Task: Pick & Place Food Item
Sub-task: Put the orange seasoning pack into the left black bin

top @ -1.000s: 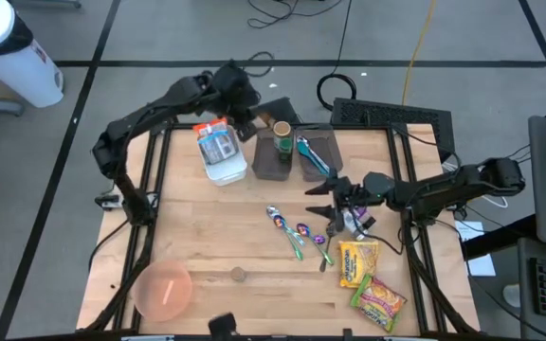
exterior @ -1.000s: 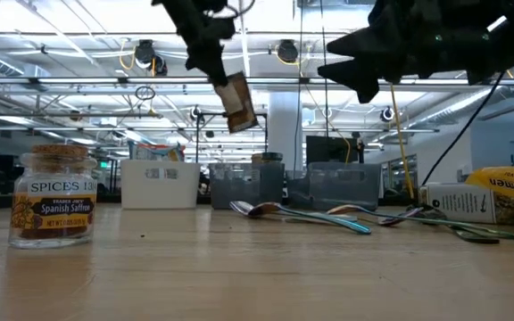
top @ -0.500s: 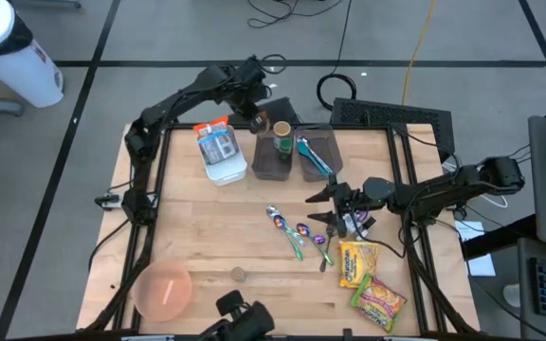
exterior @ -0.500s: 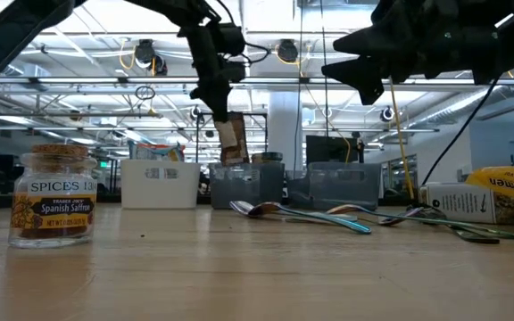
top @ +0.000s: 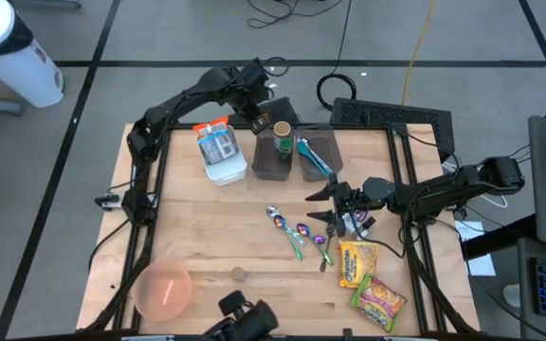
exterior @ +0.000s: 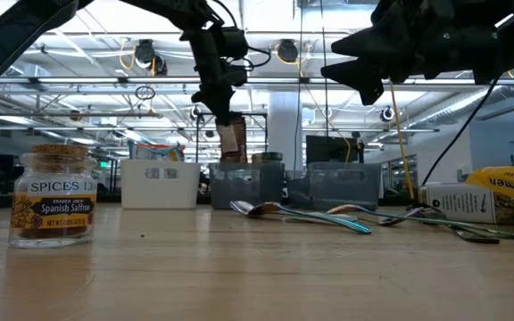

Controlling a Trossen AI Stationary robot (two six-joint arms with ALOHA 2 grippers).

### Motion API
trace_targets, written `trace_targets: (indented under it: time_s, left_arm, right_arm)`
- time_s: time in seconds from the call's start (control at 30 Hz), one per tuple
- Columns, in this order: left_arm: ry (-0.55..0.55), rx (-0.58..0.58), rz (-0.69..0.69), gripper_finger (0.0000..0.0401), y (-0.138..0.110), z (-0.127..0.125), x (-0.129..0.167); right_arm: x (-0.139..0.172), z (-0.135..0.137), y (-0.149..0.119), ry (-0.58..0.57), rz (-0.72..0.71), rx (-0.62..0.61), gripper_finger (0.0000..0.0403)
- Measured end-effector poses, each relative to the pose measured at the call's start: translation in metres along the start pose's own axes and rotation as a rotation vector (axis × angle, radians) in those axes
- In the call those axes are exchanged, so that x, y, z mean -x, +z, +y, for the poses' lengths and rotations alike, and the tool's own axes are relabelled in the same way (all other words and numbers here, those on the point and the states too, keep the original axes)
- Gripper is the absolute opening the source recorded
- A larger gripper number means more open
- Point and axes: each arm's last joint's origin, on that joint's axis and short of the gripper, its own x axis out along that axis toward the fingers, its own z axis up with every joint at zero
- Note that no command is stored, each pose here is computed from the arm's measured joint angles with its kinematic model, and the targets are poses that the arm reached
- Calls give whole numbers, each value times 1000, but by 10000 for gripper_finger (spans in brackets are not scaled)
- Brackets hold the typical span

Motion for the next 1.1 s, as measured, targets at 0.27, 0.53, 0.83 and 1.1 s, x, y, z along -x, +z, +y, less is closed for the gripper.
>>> trace_targets:
  time_s: [0.27, 0.53, 0.83, 1.1]
  left_arm:
    - [-23, -1, 6, 0, 2, -5, -10]
    - [-38, 34, -5, 0, 4, -5, -11]
    - [-44, 49, 27, 0, 4, -6, -25]
    - [-66, 30, 99, 0, 2, -11, -55]
  right_arm:
    - [0, 0, 0, 0, 0, -1, 221]
    - [0, 0, 0, 0, 1, -1, 216]
    - [0, 0, 0, 3, 3, -8, 216]
    - [0, 0, -1, 3, 11, -8, 214]
